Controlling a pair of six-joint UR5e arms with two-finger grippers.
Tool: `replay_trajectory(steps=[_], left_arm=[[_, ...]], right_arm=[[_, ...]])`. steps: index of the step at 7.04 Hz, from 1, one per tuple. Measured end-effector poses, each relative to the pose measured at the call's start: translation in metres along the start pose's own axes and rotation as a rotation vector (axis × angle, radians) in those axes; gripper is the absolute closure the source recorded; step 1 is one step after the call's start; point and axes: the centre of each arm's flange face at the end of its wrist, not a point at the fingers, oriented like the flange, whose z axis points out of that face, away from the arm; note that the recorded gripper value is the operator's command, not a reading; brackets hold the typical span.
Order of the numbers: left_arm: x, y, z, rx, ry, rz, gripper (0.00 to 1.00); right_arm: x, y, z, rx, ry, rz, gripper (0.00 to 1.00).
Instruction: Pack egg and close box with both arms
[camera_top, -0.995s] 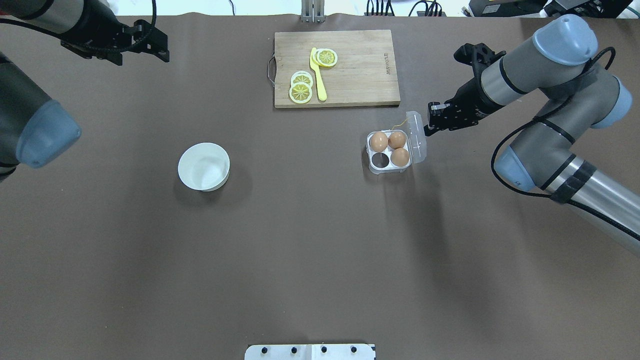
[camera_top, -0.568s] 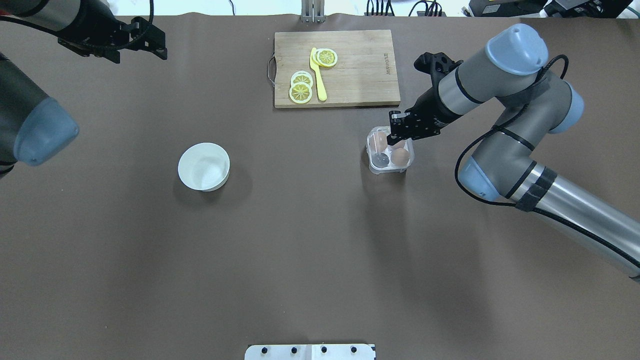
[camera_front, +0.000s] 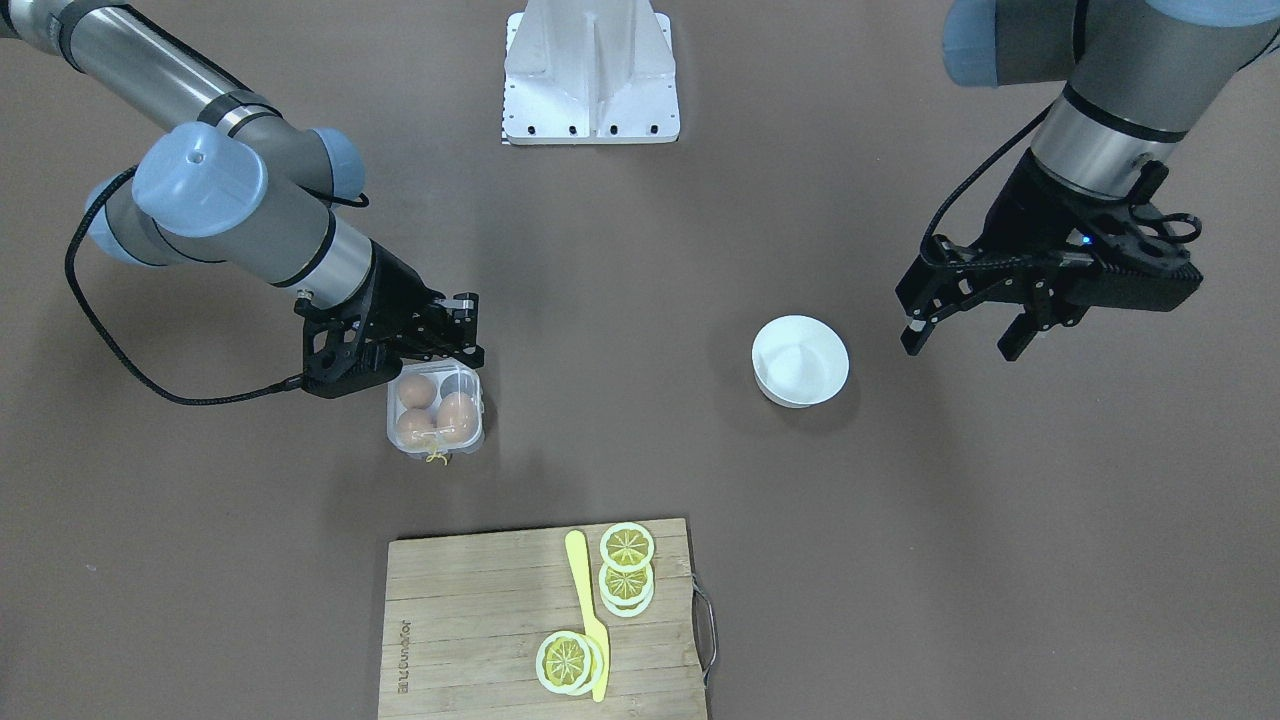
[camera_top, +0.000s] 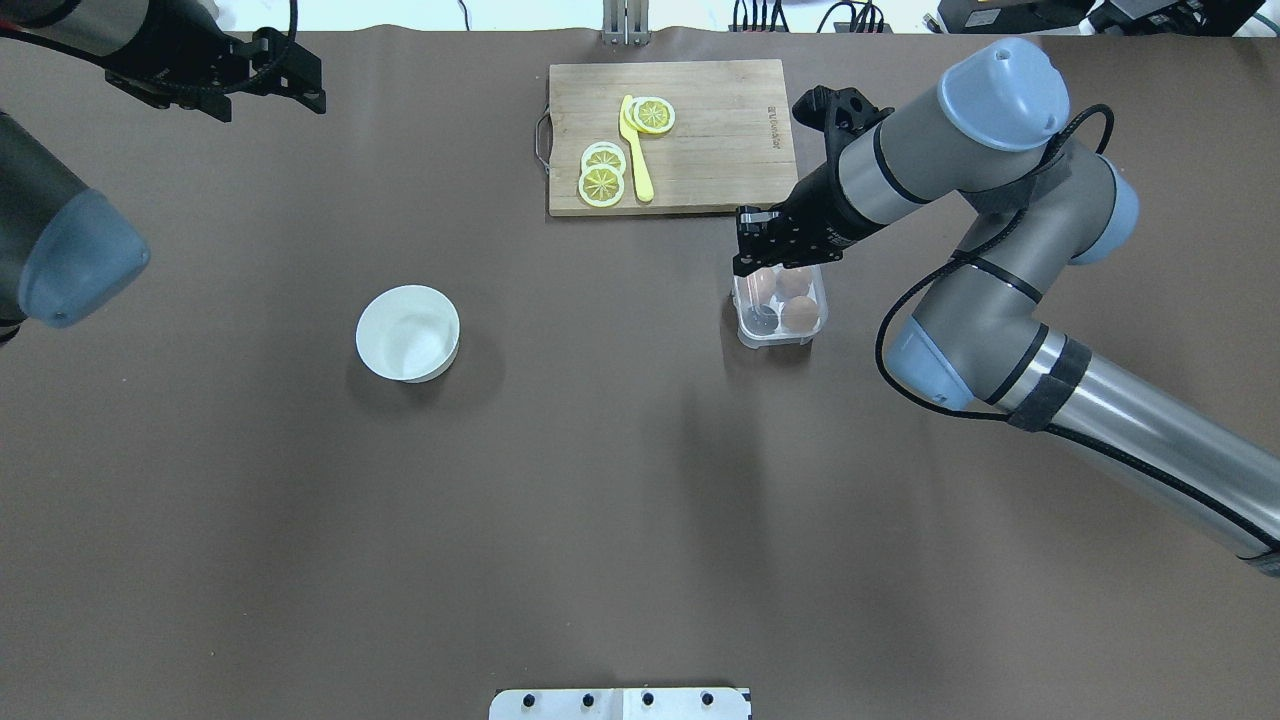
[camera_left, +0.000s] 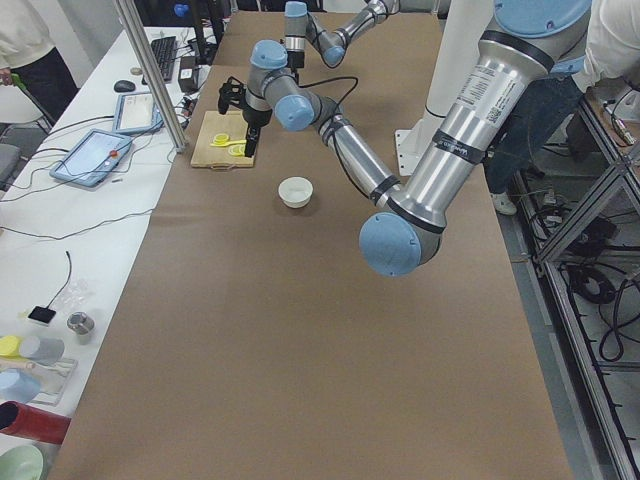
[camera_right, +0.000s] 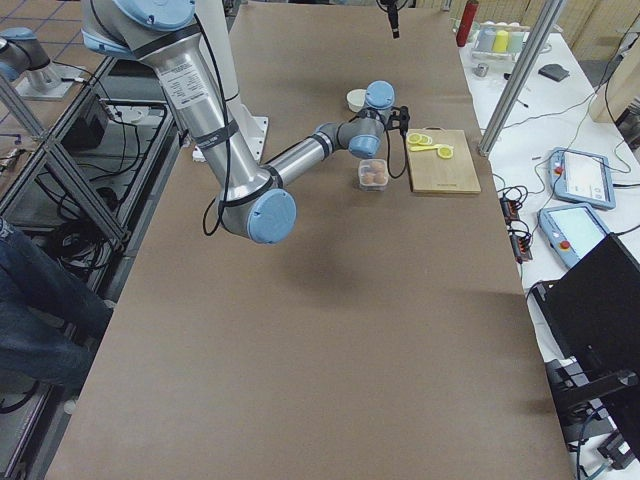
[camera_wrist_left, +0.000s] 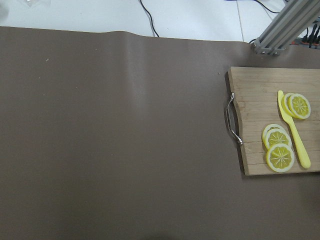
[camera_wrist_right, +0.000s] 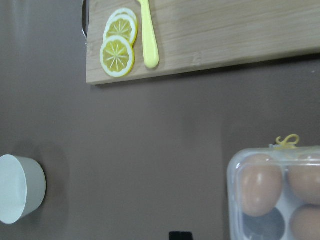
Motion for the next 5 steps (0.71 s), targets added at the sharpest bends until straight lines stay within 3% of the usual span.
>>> replay_trajectory(steps=[1, 2, 4, 5], left_arm=[[-0.003, 0.001, 0.001, -0.002, -0.003, -0.003, 0.02], [-0.006, 0.004, 0.0, -0.002, -0.004, -0.006, 0.02], [-0.006, 0.006, -0.002, -0.003, -0.001, -0.01, 0.02], [-0.007, 0.005, -0.003, -0.005, -0.003, -0.017, 0.02]], right_arm=[[0.012, -0.007, -0.028, 0.035, 0.049, 0.042, 0.66], [0.024, -0.021, -0.059, 0.068, 0.1, 0.096, 0.02], [0.059, -0.045, -0.118, 0.129, 0.195, 0.162, 0.0], [0.089, -0.054, -0.142, 0.141, 0.242, 0.119, 0.0]])
